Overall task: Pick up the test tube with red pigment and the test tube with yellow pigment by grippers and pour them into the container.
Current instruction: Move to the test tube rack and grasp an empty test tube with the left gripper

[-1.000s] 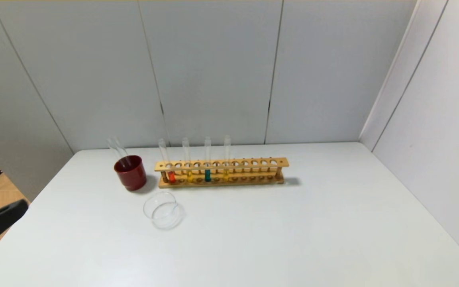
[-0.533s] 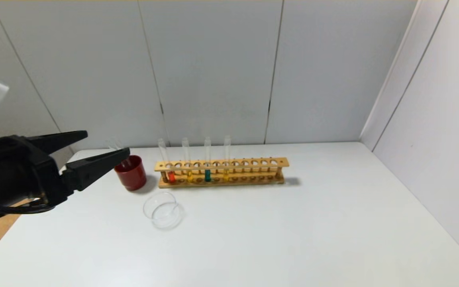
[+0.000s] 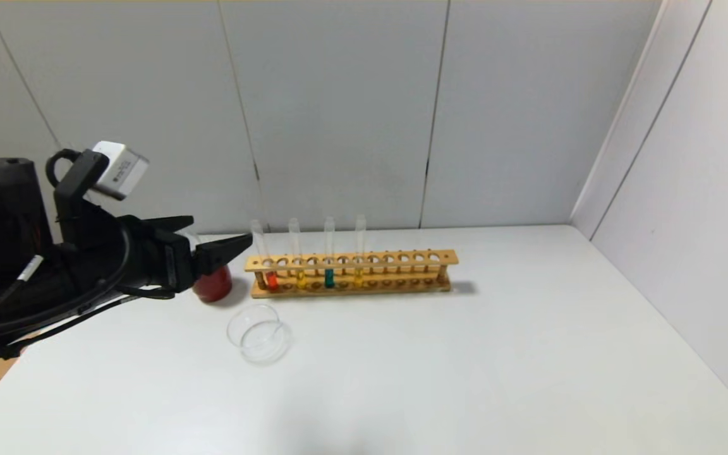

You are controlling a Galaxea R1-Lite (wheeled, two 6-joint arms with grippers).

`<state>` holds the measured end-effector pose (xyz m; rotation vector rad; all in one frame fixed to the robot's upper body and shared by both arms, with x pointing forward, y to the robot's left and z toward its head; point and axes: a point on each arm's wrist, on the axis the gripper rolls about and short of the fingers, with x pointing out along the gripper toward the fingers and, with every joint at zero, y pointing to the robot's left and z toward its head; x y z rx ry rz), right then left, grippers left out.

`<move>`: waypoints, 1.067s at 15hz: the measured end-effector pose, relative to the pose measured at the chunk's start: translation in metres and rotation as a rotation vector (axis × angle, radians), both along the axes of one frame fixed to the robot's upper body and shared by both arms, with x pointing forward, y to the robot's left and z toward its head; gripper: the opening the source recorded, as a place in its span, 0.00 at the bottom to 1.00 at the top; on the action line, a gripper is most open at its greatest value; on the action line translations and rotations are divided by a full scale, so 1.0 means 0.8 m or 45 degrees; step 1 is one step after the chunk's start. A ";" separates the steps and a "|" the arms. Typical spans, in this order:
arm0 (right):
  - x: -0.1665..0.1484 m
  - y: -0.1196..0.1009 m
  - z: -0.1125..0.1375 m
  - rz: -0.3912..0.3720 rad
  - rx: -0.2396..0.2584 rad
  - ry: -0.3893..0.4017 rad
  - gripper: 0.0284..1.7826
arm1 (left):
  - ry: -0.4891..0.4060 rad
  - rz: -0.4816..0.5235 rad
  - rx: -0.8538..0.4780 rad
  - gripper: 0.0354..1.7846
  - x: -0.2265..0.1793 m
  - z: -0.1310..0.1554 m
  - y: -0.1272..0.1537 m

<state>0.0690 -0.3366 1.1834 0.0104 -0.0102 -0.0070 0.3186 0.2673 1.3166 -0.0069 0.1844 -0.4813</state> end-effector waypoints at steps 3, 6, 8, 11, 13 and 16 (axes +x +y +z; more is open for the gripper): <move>0.000 0.000 0.000 -0.001 0.001 0.000 0.98 | 0.023 0.003 0.007 0.98 0.026 -0.020 -0.007; 0.000 0.000 0.000 -0.001 0.000 0.000 0.98 | 0.038 0.020 0.013 0.98 0.050 -0.040 -0.008; 0.000 0.000 0.000 -0.001 0.001 0.000 0.98 | 0.063 0.029 0.020 0.98 0.062 -0.053 -0.009; 0.000 0.000 0.000 -0.001 0.001 0.000 0.98 | 0.122 0.036 0.035 0.98 0.073 -0.071 -0.010; 0.000 0.000 0.000 -0.001 0.000 0.000 0.98 | 0.150 0.040 0.043 0.98 0.078 -0.080 -0.010; 0.000 0.000 0.000 -0.001 0.000 0.000 0.98 | 0.145 0.051 0.040 0.98 0.089 -0.089 -0.009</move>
